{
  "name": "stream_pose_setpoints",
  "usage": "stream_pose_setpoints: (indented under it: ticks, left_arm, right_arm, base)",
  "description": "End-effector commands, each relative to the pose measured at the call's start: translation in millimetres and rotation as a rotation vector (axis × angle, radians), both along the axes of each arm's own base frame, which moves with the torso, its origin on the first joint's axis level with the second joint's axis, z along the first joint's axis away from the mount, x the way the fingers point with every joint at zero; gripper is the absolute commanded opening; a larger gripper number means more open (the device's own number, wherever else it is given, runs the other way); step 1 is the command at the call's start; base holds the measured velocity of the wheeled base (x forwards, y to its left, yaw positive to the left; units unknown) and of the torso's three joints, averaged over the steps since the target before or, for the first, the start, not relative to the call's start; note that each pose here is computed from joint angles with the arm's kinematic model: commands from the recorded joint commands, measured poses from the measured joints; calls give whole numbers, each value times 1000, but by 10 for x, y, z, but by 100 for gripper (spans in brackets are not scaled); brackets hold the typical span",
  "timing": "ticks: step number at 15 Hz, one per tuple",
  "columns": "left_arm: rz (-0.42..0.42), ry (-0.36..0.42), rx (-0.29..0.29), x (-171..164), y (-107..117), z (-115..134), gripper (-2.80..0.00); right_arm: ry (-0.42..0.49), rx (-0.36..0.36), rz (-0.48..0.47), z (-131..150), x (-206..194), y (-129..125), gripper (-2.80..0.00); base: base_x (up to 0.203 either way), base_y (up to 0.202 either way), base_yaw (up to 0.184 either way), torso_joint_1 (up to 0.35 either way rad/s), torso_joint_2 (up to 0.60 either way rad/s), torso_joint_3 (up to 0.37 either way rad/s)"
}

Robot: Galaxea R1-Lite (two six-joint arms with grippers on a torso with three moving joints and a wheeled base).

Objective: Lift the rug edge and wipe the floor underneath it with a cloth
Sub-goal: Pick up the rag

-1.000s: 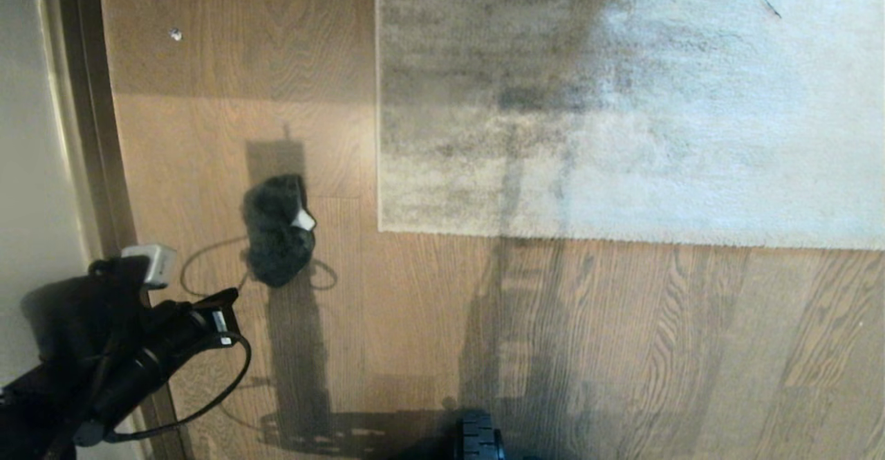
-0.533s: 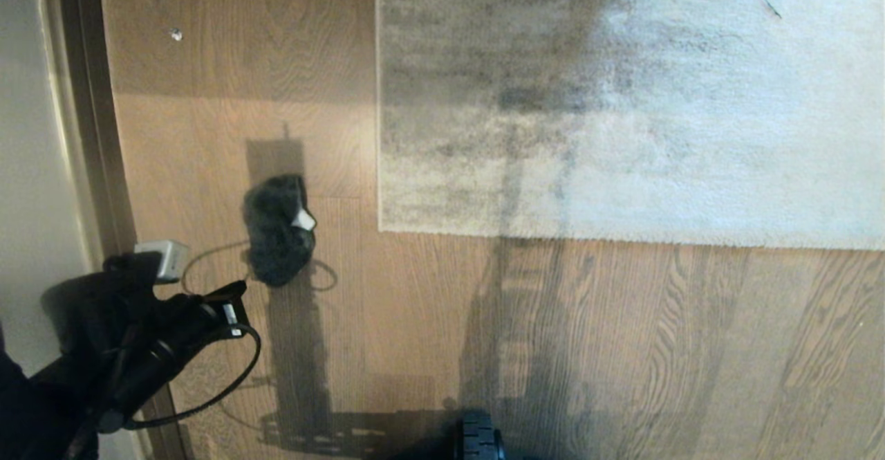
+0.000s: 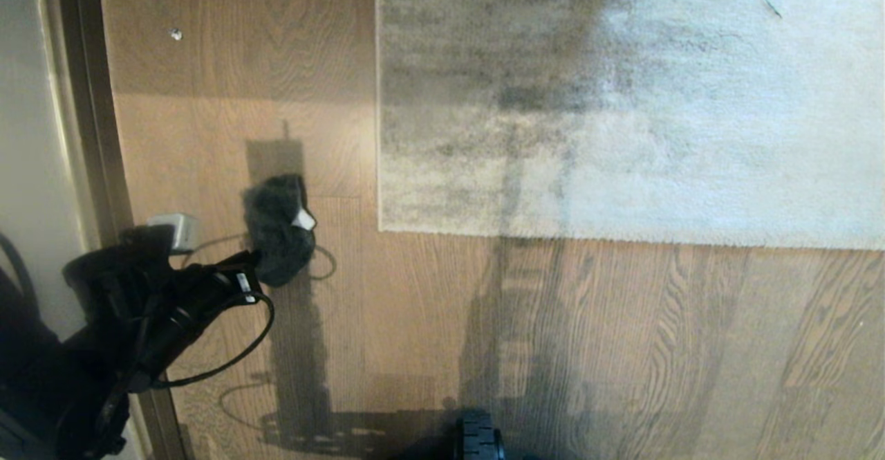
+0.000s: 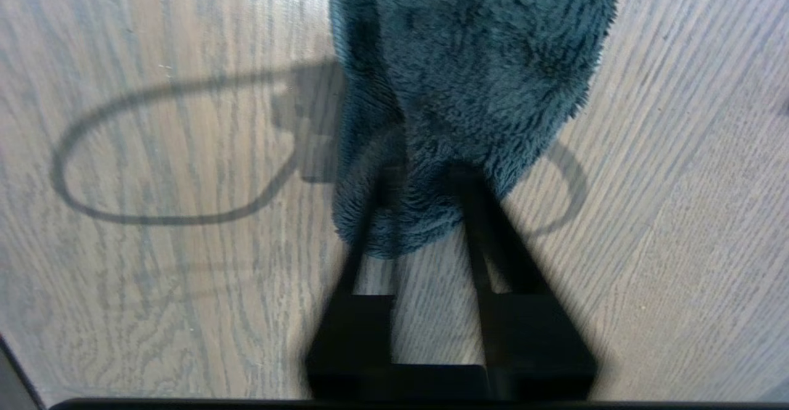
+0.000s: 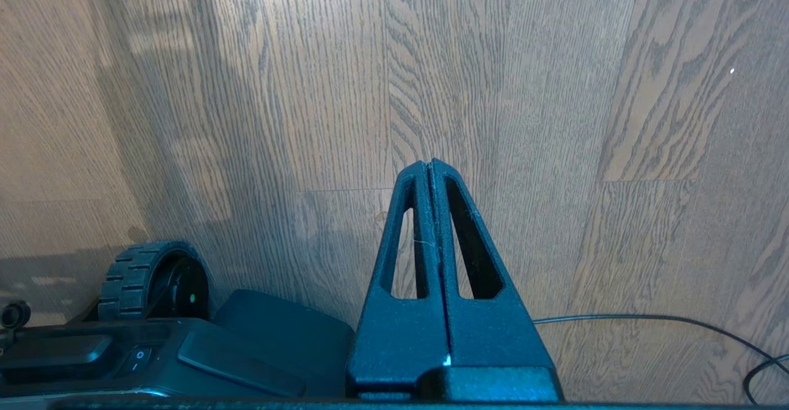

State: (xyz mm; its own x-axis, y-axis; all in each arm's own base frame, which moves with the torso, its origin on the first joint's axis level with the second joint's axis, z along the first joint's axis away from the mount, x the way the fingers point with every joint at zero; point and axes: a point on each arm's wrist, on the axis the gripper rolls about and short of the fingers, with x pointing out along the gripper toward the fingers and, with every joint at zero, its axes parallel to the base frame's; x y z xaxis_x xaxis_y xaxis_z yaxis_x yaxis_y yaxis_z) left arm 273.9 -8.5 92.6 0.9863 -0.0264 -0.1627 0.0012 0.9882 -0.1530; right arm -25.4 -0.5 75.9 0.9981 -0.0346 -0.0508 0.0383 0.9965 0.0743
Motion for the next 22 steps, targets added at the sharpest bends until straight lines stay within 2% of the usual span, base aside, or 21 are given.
stream_pose_setpoints:
  ticks: [1, 3, 10, 22]
  left_arm:
    - [-3, -3, -2, -1, -11, -4, 0]
    - [-7, 2, -1, 5, -21, -18, 0]
    - [-92, 47, 3, 21, -281, -143, 0]
    - [-121, 59, 7, 50, -365, -192, 0]
  right_arm:
    - [0, 1, -1, 0, 0, 0, -280]
    - [0, 1, -1, 0, 0, 0, -280]
    - [0, 1, -1, 0, 0, 0, -280]
    - [0, 1, -1, 0, 0, 0, -280]
  base:
    - [0, 0, 0, 0, 0, 0]
    - [0, 0, 0, 0, 0, 0]
    - [0, 0, 0, 0, 0, 0]
    - [0, 0, 0, 0, 0, 0]
